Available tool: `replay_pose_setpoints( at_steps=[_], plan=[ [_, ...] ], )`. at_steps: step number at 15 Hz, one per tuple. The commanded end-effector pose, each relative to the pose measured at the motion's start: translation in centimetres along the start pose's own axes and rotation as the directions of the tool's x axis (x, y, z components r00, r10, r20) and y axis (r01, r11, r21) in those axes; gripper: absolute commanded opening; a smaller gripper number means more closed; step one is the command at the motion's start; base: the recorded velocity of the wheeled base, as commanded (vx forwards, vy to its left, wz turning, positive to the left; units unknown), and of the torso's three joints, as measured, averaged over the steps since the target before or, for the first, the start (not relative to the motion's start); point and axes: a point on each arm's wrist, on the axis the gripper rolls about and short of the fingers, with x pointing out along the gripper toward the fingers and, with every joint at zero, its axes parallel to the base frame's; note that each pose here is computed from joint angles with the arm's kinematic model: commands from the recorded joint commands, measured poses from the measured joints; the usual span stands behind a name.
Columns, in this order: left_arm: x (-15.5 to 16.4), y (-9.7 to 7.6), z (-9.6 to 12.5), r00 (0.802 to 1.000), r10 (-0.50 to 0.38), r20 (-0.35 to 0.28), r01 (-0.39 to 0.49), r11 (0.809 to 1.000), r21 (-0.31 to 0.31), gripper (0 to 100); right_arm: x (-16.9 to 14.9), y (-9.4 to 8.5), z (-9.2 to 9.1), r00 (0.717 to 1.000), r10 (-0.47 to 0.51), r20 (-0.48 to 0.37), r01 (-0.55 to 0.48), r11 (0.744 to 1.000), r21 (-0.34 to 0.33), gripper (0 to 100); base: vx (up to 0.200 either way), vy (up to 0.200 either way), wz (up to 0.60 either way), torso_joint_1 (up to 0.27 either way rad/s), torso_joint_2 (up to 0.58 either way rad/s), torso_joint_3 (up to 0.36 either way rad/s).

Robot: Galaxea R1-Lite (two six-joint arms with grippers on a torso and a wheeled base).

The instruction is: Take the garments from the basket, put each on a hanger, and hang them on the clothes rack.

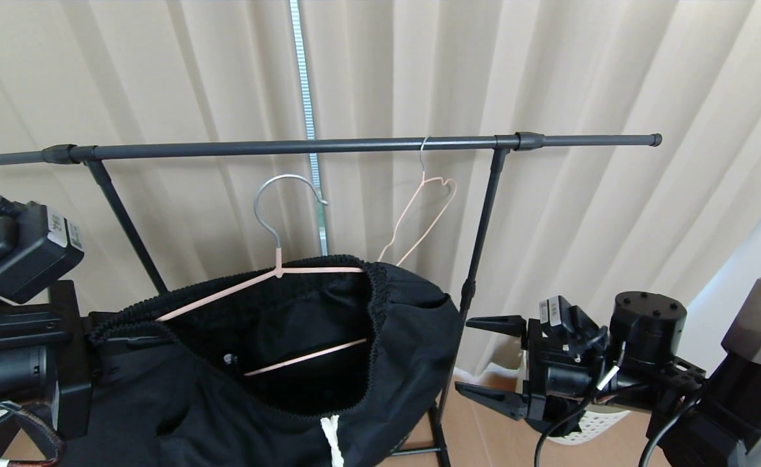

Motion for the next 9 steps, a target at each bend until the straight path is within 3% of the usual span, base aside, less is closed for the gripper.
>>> replay_pose_setpoints(
  at_steps=[1, 7, 9],
  plan=[
    [-0.2, 0.6, -0.3, 0.999, 0.036, -0.012, -0.036, 0.999, -0.021, 0, -0.4, 0.0, 1.1, 1.000, -0.020, 0.024, 0.021, 0.999, -0.028, 100, 0.000, 0.000, 0.00, 0.000, 0.00, 0.000],
    [0.6, 1.3, -1.1, 0.998, 0.045, -0.042, -0.047, 0.998, -0.048, 0, -0.4, -0.1, 2.0, 0.993, -0.113, 0.035, 0.114, 0.992, -0.056, 100, 0.000, 0.000, 0.00, 0.000, 0.00, 0.000],
    [1.6, 1.5, -2.1, 0.996, 0.018, -0.087, -0.024, 0.997, -0.073, 0, -0.2, -0.4, 1.9, 0.987, -0.159, 0.029, 0.161, 0.985, -0.055, 100, 0.000, 0.000, 0.00, 0.000, 0.00, 0.000]
  ],
)
